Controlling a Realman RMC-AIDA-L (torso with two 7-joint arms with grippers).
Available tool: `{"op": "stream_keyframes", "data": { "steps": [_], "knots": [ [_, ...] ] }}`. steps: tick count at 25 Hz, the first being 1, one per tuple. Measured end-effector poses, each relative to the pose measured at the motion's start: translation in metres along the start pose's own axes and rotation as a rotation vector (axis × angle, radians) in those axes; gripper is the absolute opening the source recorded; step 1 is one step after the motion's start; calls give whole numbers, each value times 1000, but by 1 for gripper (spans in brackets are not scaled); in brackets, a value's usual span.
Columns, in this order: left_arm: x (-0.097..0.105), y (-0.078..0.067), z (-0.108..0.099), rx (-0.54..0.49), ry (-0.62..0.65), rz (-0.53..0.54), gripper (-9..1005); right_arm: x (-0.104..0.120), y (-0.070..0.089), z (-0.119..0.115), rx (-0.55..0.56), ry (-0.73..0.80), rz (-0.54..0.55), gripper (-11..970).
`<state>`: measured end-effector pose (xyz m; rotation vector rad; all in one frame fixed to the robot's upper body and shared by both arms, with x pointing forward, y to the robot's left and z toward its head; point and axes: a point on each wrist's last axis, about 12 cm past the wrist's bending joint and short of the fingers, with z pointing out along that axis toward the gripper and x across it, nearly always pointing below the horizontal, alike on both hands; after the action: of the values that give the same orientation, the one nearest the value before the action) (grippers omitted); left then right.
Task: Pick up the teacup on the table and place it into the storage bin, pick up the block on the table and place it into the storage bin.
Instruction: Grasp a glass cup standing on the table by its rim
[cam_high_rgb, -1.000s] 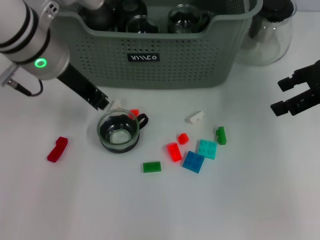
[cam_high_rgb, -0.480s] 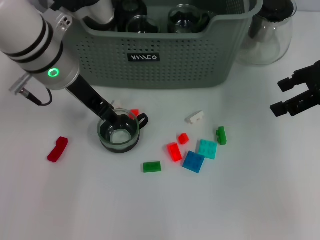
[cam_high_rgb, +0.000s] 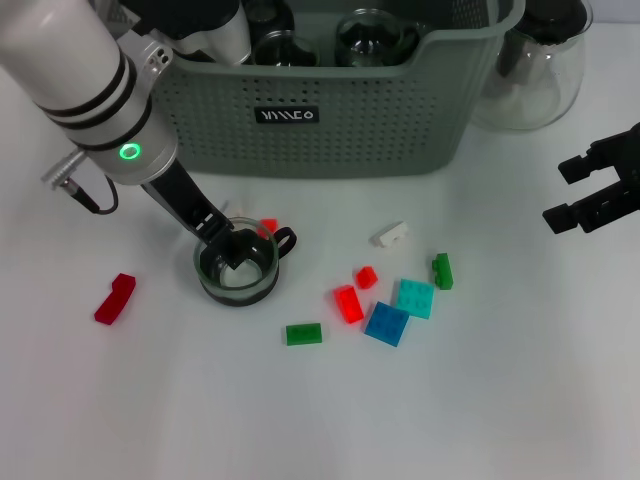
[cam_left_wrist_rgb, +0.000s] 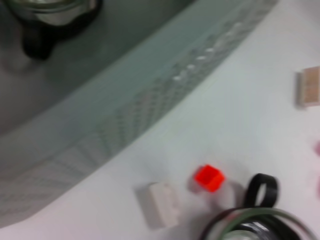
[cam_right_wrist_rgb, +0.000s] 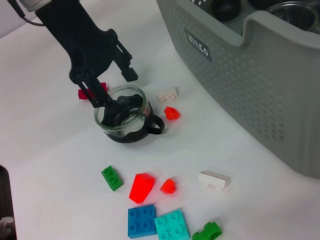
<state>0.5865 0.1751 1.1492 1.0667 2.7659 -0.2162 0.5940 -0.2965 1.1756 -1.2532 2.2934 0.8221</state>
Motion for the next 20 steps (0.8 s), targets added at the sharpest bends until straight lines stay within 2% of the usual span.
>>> {"op": "stream_keyframes", "data": {
  "steps": [2,13,20],
  "knots": [
    [0,2,4,-14,7,-2,802,0,0,0,0,0,0,944],
    [-3,2,21,-56,34,11,790,1,-2,0,14,-4,2,944],
    [-7,4,27,-76,16,11,585,-2,-2,1,18,-5,-3,944]
  ]
}}
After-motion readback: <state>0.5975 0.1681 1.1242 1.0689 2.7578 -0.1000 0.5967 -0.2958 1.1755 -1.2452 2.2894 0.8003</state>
